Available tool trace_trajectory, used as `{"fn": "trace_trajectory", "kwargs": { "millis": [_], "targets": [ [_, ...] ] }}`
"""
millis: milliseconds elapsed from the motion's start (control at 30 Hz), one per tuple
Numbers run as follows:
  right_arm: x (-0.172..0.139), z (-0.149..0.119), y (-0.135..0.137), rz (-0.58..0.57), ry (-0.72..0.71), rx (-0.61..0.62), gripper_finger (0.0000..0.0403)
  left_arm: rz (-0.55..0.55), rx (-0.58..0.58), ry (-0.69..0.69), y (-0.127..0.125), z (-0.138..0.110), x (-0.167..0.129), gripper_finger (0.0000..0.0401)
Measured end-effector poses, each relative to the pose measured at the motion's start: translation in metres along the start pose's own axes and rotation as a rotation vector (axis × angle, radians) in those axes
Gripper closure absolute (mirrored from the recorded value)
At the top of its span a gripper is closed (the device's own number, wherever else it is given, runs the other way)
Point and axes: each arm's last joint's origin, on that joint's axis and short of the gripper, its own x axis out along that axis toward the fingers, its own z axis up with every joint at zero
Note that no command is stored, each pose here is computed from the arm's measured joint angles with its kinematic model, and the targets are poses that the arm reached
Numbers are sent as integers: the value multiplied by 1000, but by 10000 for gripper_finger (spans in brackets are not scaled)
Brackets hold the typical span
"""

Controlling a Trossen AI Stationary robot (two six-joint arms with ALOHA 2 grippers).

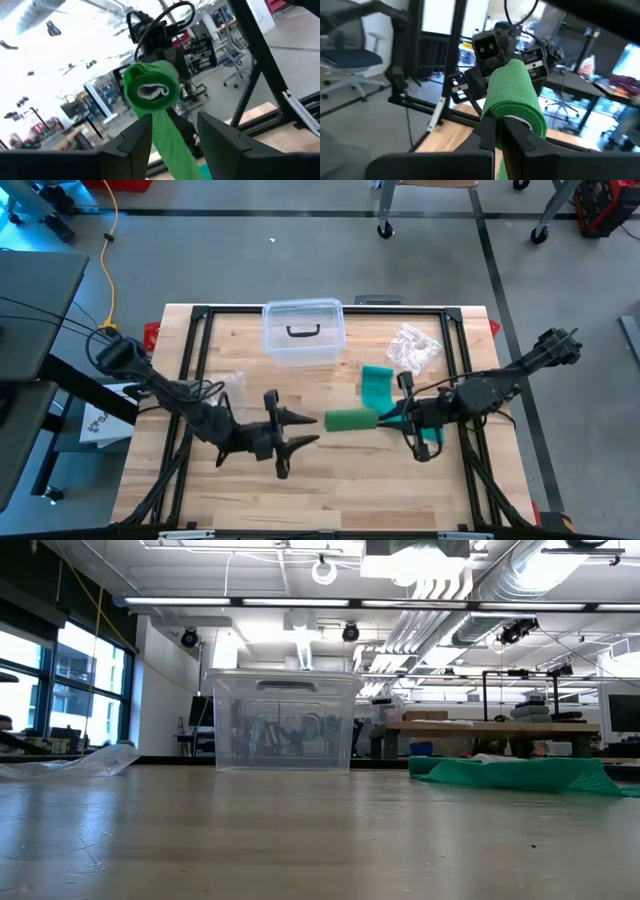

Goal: Roll bandage
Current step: Roll the green bandage

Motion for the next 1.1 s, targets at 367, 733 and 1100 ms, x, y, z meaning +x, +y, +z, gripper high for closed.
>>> {"fn": "trace_trajectory", "kwargs": {
  "millis": [367,733,1100],
  "targets": [
    [1,2,0,17,-31,6,403,37,101,5,4,7,13,250],
    [1,2,0,21,-26,17,403,-25,372,31,0,4,14,266],
    [1,0,-2,17,-8,59,403,-45,538,-12,-1,6,14,304]
  ]
}}
